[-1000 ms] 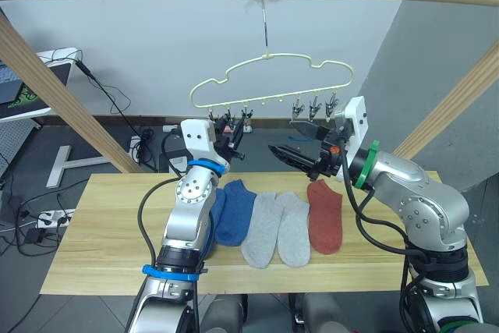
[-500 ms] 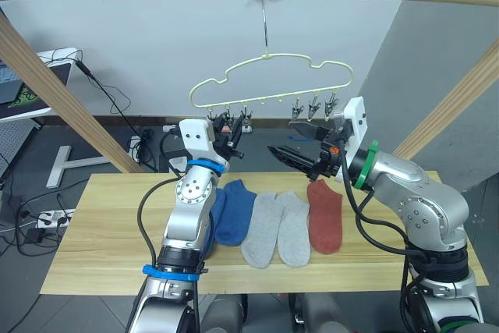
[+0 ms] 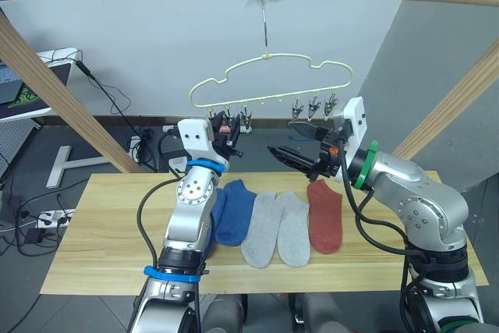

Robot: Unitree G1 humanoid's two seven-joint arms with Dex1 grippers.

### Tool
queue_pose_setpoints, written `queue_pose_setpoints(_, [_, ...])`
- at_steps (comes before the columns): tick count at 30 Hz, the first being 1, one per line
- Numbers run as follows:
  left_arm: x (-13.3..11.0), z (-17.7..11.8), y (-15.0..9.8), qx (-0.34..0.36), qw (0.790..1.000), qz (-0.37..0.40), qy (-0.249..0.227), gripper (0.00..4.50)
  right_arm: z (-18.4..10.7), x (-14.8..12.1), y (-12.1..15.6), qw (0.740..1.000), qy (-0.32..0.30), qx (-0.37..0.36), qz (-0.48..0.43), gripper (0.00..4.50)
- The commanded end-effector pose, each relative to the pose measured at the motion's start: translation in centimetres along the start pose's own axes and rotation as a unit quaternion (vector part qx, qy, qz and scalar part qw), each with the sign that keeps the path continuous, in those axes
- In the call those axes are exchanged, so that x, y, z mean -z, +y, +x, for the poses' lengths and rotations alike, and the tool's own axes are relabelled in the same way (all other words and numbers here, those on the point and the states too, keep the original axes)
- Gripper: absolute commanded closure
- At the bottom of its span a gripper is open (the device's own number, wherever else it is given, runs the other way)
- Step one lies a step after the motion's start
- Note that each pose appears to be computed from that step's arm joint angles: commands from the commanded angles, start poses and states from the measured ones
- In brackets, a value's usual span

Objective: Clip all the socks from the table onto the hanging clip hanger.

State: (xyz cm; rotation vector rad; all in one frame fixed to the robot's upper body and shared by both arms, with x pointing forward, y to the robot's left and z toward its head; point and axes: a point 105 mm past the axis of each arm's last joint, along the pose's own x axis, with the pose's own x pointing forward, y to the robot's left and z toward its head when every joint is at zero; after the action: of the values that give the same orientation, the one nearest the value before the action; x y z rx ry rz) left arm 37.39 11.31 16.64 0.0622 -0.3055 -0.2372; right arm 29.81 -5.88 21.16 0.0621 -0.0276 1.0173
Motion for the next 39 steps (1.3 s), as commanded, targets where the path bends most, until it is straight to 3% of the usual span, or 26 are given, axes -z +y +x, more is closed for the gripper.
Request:
queue_pose_setpoints(1, [-1.73, 0.10, -0.09, 0.002, 0.999, 0.003, -0.036, 2.75, -0.08, -1.09, 0.59, 1.000, -0.019, -0.009, -0.019, 0.00])
queue_pose_setpoints(19, [-1.89, 0.25, -0.03, 0.002, 0.999, 0.005, -0.039, 2.75, -0.12, -1.18, 0.56, 1.000, -0.022, -0.008, -0.016, 0.00])
queue_pose_setpoints(27, [-1.98, 0.25, 0.01, 0.005, 0.999, 0.001, -0.041, 4.40, -0.15, -0.99, 0.54, 1.000, -0.020, -0.007, -0.015, 0.00])
queue_pose_setpoints(39, [-1.85, 0.27, 0.00, 0.008, 0.999, -0.010, -0.035, 4.49, -0.21, -0.50, 0.55, 1.000, -0.013, -0.004, -0.011, 0.00])
